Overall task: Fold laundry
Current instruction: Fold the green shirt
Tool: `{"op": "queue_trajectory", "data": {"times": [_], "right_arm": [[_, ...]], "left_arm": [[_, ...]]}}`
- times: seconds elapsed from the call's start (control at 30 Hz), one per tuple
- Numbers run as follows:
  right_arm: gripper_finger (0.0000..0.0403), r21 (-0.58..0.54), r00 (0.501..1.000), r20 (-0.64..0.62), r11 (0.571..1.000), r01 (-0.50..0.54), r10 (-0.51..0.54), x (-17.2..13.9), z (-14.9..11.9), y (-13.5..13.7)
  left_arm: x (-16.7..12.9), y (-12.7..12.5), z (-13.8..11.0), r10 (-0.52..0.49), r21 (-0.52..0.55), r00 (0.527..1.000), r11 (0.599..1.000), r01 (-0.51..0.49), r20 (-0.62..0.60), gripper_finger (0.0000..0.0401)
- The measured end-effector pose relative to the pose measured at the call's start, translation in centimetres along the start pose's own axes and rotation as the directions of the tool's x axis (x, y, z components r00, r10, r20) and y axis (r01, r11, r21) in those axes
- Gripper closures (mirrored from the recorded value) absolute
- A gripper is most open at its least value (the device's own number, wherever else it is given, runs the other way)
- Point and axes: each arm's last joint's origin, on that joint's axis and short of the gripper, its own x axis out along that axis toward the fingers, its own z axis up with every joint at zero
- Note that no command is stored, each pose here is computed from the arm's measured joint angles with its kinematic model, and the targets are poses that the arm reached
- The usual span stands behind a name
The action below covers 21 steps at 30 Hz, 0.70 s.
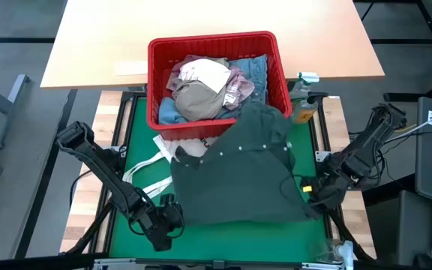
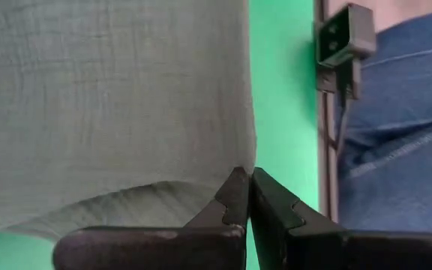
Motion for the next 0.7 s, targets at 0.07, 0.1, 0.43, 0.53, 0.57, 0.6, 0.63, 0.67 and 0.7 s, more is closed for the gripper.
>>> {"op": "queue_trajectory", "data": {"times": [0.07, 0.1, 0.43, 0.53, 0.57, 0.6, 0.63, 0.67, 0.7], "right_arm": [[0.0398, -0.02, 0.999, -0.023, 0.999, -0.028, 0.027, 0.3, -0.4, 0.4], [0.0398, -0.027, 0.998, -0.044, 0.999, -0.042, 0.041, 0.5, -0.6, 0.7], [0.0398, 0.017, 0.984, -0.171, 0.998, -0.053, 0.055, 1.9, -1.5, 1.6], [0.0398, 0.012, 0.978, -0.19, 0.996, -0.083, 0.084, 2.1, -1.6, 2.1], [0.0398, 0.01, 0.975, -0.2, 0.996, -0.094, 0.094, 2.2, -1.7, 2.2], [0.0398, 0.008, 0.972, -0.21, 0.994, -0.106, 0.106, 2.3, -1.7, 2.4], [0.0398, 0.006, 0.969, -0.217, 0.993, -0.119, 0.118, 2.3, -1.7, 2.6], [0.0398, 0.005, 0.968, -0.218, 0.992, -0.127, 0.125, 2.4, -1.7, 2.7], [0.0398, 0.005, 0.968, -0.218, 0.992, -0.129, 0.127, 2.4, -1.7, 2.7]], "left_arm": [[0.5, -0.2, -0.1, -0.017, -0.001, 1.0, 1.0, 0.017, -0.014, 0.0401], [0.7, -0.3, -0.1, -0.028, -0.002, 0.999, 1.0, 0.028, -0.022, 0.0401], [1.0, -0.8, -0.4, -0.066, -0.022, 0.997, 0.998, 0.065, -0.033, 0.0391], [0.9, -1.1, -0.7, -0.085, -0.039, 0.995, 0.996, 0.083, -0.051, 0.039], [0.9, -1.2, -0.8, -0.091, -0.041, 0.994, 0.995, 0.089, -0.056, 0.0391], [0.8, -1.3, -0.9, -0.098, -0.038, 0.994, 0.995, 0.096, -0.057, 0.0392], [0.8, -1.5, -1.0, -0.107, -0.035, 0.993, 0.994, 0.105, -0.054, 0.0393], [0.7, -1.7, -1.1, -0.116, -0.032, 0.992, 0.993, 0.114, -0.051, 0.0394], [0.7, -1.8, -1.1, -0.123, -0.031, 0.991, 0.992, 0.122, -0.049, 0.0395]]}}
